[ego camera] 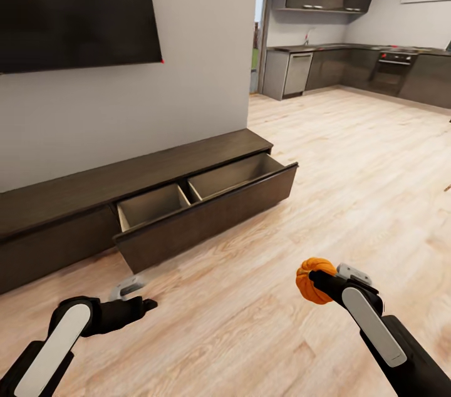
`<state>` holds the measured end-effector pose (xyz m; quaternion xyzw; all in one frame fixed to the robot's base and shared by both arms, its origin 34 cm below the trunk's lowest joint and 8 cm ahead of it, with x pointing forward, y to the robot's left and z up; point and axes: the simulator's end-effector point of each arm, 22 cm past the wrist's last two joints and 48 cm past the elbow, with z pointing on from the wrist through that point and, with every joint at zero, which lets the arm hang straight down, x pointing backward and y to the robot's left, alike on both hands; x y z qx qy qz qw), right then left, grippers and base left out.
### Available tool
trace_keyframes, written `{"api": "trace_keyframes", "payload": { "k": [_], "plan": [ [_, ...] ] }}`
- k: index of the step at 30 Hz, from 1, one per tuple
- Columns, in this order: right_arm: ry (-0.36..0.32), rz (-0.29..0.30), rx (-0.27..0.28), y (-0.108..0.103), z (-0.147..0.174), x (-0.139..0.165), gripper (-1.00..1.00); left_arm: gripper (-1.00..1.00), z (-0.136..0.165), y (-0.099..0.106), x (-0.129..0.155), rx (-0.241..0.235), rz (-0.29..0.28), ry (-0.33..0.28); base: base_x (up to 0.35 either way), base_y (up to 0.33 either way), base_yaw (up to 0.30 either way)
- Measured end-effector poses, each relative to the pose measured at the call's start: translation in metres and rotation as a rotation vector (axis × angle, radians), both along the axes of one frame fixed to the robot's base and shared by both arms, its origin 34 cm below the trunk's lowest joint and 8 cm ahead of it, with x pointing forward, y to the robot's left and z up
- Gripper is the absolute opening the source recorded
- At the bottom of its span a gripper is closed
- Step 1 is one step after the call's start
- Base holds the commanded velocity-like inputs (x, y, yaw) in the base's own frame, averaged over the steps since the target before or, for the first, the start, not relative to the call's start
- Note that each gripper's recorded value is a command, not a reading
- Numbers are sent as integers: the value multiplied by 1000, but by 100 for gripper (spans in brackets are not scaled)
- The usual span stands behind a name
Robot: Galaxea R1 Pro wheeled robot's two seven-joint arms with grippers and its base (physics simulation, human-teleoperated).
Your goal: Place each of the two pumpkins and all three candles from the living room inside a cabinet in the living room (use any cabinet), then make sure every cabinet is closed, and position the cauldron so it is next to a table in the living room.
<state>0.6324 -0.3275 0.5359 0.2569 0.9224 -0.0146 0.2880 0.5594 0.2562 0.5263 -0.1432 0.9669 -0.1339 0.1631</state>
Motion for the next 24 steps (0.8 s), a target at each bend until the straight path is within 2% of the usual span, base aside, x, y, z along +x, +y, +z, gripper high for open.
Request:
{"api": "trace_keyframes", "payload": {
  "k": [24],
  "plan": [
    [-19,2,6,4,10,2,-100,100,9,1,3,1,0,-21,-2,0,242]
  ]
}}
